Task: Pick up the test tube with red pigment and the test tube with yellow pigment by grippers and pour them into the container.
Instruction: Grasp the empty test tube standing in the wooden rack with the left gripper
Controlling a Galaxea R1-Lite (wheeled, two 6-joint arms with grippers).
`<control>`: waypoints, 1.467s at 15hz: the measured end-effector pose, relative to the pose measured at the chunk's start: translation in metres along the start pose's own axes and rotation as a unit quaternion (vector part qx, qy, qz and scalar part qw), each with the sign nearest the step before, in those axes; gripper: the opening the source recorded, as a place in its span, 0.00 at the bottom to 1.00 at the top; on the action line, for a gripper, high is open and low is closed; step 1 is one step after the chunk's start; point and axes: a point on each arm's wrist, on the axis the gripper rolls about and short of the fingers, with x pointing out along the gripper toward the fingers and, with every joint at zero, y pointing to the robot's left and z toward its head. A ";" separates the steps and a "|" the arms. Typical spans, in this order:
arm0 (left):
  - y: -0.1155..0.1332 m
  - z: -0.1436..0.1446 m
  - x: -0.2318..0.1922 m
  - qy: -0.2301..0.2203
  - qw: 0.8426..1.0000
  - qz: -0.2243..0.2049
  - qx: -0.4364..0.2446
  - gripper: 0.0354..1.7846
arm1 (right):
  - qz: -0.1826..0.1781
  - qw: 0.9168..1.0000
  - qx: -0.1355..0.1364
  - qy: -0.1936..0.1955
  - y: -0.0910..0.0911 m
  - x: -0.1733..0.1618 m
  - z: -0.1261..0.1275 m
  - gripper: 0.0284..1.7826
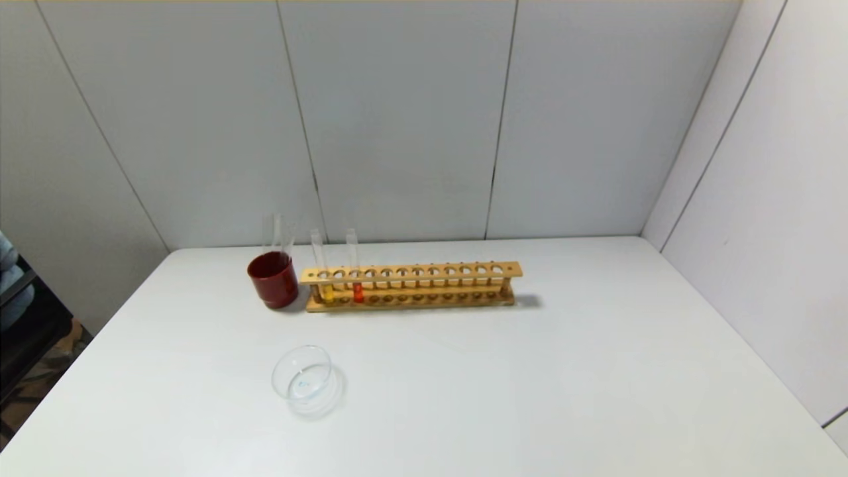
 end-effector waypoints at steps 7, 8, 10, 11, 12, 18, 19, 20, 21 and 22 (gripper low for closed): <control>0.020 -0.001 0.143 0.105 0.991 -0.075 -0.028 0.98 | 0.000 1.000 0.000 0.000 0.000 0.000 0.000 0.98; 0.021 -0.008 0.158 0.118 0.989 -0.080 -0.032 0.98 | 0.000 1.000 0.000 0.000 0.000 0.000 0.000 0.98; 0.024 -0.026 0.191 0.142 0.985 -0.087 -0.037 0.98 | 0.000 1.000 0.000 0.000 0.000 0.000 0.000 0.98; 0.025 -0.036 0.207 0.150 0.984 -0.089 -0.039 0.98 | 0.000 1.000 0.000 0.000 0.000 0.000 0.000 0.98; 0.025 -0.044 0.220 0.155 0.983 -0.092 -0.039 0.98 | 0.000 1.000 0.000 0.000 0.000 0.000 0.000 0.98; 0.015 -0.105 0.289 0.190 0.978 -0.078 -0.030 0.98 | 0.000 1.000 0.000 0.000 0.000 0.000 0.000 0.98; 0.014 -0.115 0.300 0.196 0.978 -0.067 -0.027 0.98 | 0.000 1.000 0.000 0.000 0.000 0.000 0.000 0.98; 0.013 -0.123 0.309 0.201 0.977 -0.062 -0.026 0.98 | 0.000 1.000 0.000 0.000 0.000 0.000 0.000 0.98; 0.013 -0.131 0.317 0.209 0.976 -0.059 -0.027 0.98 | 0.000 1.000 0.000 0.000 0.000 0.000 0.000 0.98; 0.013 -0.139 0.324 0.216 0.974 -0.058 -0.028 0.98 | 0.000 1.000 0.000 0.000 0.000 0.000 0.000 0.98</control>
